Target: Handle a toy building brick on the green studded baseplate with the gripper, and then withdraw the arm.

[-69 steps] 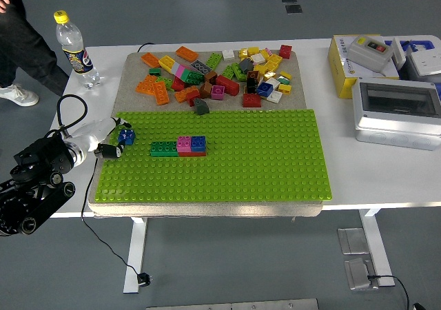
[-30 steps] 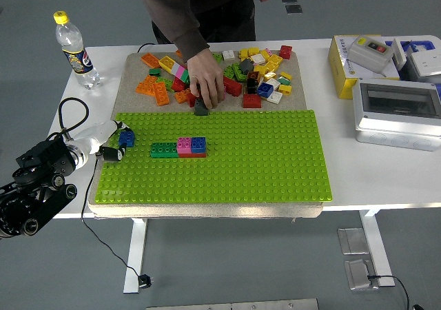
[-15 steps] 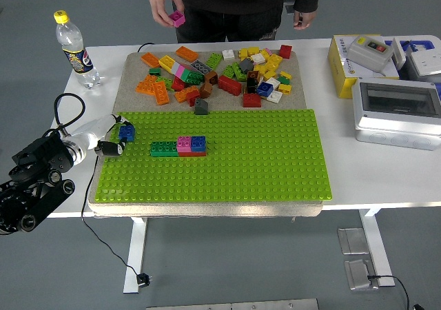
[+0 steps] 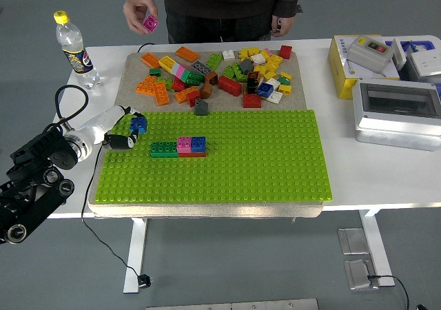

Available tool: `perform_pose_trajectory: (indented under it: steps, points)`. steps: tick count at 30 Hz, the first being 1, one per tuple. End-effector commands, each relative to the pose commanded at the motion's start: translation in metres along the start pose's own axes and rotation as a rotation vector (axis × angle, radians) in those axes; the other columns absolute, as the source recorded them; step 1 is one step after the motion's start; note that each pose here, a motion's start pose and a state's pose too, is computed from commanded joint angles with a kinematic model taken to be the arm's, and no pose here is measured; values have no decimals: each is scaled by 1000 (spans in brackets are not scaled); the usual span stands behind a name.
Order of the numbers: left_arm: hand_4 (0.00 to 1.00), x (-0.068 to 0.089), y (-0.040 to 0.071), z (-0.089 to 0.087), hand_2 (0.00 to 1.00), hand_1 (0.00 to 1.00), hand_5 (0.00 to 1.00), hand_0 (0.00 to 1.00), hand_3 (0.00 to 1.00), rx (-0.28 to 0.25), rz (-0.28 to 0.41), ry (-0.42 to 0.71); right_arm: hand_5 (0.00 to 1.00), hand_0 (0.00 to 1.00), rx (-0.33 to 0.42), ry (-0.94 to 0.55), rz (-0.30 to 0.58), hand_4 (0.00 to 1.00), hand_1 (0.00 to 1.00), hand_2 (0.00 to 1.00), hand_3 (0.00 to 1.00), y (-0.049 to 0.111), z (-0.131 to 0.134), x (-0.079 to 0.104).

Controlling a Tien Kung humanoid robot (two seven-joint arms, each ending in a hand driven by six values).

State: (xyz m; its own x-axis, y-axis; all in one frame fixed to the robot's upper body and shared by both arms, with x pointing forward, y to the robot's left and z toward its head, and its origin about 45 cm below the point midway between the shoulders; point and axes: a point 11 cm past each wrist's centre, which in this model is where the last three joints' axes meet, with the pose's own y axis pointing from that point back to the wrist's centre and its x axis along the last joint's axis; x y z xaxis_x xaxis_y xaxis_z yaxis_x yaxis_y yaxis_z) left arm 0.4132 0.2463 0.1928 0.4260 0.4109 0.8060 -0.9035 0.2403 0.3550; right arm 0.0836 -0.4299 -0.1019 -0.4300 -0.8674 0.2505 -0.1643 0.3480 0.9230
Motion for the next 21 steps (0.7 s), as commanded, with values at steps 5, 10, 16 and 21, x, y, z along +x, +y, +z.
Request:
perform_pose_trajectory:
  steps: [5,10,16,21]
  points:
    - [358,-14,-3,15,949,955,160,998,545,-27,-23,2,727,707,1,1,0,511,706,759,716,0,0,0]
    - [359,-25,-6,19,949,956,163,998,544,-26,-49,-1,727,708,2,0,-1,511,706,759,716,0,-1,-1]
    - [359,-33,-8,17,949,957,165,998,544,-11,-70,-1,728,707,3,-1,-2,512,705,758,716,0,-1,-1]
    - [360,-39,-10,14,950,958,168,998,544,2,-88,5,727,707,3,0,-4,513,705,757,716,0,-1,-1]
